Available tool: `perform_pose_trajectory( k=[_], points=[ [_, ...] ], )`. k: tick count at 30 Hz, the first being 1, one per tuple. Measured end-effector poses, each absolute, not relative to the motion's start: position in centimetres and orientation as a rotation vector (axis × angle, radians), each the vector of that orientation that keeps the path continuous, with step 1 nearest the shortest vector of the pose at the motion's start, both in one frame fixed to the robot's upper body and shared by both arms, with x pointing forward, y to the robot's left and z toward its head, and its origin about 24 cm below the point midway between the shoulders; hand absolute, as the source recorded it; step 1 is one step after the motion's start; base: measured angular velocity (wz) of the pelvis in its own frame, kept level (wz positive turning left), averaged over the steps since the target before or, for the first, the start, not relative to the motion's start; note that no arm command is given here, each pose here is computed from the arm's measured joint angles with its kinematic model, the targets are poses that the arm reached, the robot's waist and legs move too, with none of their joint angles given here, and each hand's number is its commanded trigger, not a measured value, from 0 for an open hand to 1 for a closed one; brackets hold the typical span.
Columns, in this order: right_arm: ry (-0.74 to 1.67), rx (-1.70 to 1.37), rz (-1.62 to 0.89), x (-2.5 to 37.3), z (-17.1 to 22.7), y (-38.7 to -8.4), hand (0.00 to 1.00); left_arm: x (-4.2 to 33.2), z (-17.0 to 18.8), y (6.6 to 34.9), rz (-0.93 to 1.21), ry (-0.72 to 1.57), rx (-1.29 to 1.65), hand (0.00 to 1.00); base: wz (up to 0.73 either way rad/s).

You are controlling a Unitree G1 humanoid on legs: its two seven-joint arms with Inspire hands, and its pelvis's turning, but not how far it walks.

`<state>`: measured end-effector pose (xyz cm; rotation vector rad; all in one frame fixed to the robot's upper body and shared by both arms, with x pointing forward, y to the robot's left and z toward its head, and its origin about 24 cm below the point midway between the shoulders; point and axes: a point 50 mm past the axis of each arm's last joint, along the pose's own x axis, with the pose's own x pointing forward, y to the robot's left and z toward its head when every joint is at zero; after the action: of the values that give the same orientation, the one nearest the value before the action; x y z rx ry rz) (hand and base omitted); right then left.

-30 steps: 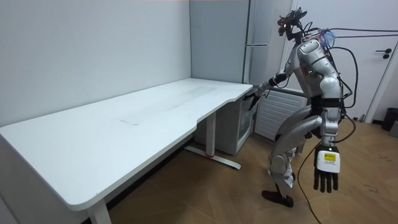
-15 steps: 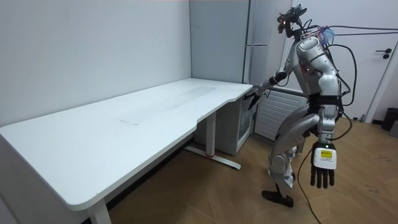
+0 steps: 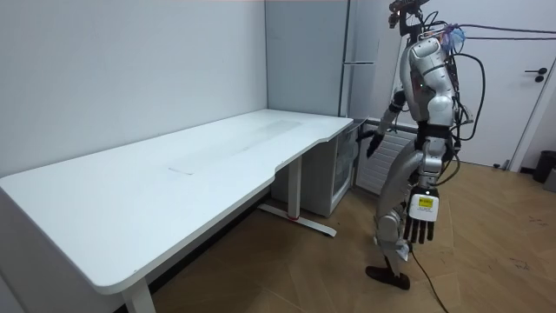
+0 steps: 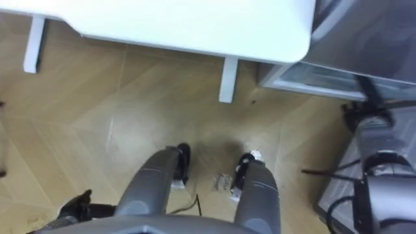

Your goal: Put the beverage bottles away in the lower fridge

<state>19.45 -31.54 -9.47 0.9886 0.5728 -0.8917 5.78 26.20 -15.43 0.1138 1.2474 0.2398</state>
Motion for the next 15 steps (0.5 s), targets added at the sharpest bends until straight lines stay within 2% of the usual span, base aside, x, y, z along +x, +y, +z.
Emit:
perform_pose_trajectory(
  k=[6,11,15],
  points=[
    [0.823,0.955,-0.945,11.7,-14.2,-28.3,0.00,5.2,-15.9,25.2,0.242,1.274,0.086,0.00,-0.10],
    [0.977,0.908,-0.928,7.6,-15.9,-26.2,0.00,4.7,-16.1,24.9,0.253,1.282,0.072,0.00,-0.06],
    [1.037,0.859,-0.888,4.9,-16.3,-26.0,0.00,3.6,-16.2,25.1,0.268,1.303,0.091,0.00,-0.05]
  ],
)
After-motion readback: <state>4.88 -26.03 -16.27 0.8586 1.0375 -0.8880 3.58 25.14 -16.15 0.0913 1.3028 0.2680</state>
